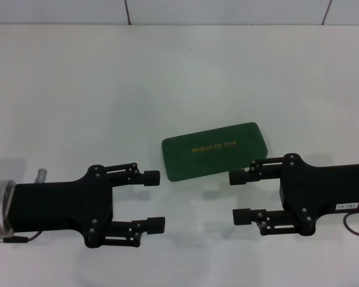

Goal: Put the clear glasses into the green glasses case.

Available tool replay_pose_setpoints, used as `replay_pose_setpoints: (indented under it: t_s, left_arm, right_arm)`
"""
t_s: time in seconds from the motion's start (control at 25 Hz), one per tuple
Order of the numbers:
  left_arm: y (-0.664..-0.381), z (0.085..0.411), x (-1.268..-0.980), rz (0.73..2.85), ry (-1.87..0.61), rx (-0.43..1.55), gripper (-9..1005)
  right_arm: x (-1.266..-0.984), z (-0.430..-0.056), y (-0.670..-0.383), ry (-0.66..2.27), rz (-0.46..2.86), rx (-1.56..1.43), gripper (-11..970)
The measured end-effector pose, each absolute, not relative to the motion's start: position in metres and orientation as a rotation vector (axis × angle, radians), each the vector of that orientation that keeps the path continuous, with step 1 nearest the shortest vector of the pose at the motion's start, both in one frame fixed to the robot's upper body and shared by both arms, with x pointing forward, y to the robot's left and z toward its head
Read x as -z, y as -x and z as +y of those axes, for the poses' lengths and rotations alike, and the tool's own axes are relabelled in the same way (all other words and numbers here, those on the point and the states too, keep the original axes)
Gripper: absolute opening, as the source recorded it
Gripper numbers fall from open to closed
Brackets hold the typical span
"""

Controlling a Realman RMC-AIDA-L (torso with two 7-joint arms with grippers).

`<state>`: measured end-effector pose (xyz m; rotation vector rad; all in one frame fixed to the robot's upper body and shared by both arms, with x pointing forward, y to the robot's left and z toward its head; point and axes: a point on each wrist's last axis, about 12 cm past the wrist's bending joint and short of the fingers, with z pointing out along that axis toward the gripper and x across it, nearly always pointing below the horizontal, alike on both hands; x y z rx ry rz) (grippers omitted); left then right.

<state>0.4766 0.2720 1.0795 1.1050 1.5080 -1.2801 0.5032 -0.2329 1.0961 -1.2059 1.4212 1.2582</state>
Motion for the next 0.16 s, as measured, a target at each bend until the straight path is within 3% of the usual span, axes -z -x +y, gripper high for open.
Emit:
replay_pose_setpoints:
  t_s: [0.16]
  left_arm:
    - [-0.4773,0.2725,-1.0803,1.506,-1.108,1.276,802]
  right_arm:
    - [-1.0945,-0.2347,-0.5015,1.196,1.429,-1.256,606]
